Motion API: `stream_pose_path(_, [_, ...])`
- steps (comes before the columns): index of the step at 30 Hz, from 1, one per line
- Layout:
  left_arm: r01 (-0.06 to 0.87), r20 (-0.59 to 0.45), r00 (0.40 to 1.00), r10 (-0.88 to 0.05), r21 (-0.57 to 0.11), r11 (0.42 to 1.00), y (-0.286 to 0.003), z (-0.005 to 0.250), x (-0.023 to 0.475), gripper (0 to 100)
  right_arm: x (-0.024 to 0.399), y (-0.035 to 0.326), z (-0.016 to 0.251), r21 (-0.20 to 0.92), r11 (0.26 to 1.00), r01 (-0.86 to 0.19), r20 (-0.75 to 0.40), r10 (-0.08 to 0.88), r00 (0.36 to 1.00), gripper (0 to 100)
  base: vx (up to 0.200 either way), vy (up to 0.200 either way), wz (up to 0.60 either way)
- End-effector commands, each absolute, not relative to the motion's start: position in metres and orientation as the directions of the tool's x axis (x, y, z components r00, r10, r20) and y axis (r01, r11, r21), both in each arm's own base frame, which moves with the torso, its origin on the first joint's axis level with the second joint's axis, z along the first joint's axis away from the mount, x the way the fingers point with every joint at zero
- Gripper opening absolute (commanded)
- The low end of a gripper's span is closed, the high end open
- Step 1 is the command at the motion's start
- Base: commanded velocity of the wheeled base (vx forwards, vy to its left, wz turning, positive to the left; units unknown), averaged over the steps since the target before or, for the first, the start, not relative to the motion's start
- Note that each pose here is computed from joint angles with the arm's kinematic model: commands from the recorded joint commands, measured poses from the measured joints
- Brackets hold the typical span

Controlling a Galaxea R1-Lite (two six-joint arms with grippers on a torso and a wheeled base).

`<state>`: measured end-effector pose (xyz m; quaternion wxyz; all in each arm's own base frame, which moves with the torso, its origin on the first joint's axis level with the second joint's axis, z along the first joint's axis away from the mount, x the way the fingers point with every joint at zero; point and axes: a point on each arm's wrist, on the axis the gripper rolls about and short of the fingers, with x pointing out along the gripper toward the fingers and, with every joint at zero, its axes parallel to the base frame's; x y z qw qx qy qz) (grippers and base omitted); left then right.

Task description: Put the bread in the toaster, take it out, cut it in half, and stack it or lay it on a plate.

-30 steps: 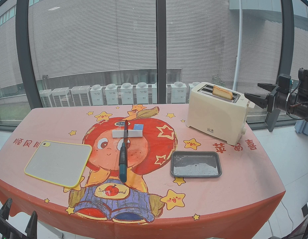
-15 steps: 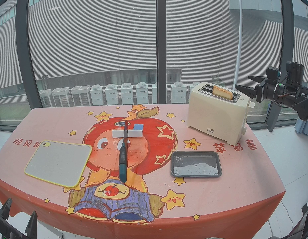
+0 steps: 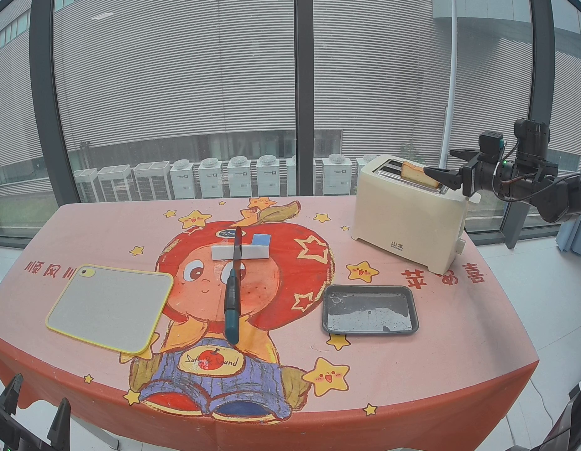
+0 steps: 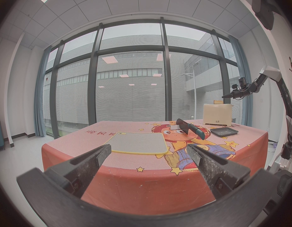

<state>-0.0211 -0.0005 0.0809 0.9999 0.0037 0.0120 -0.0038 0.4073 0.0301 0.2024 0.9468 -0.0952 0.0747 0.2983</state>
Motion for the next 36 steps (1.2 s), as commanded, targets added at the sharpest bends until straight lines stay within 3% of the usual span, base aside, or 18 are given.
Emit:
stream_pose_path(1, [0.006,-0.043,0.999,-0.006,0.007,1.000,0.000,0.076,-0.020,100,0.418,0.033,0.192,-0.129,0.802,-0.584,-0.210,0.553,0.806,100,0.000,0.000,0.00])
stream_pose_path(36, [0.008,-0.043,0.999,-0.008,0.007,1.000,0.000,0.076,-0.020,100,0.445,0.039,0.173,-0.115,0.798,-0.591,-0.242,0.555,0.796,100,0.000,0.000,0.00])
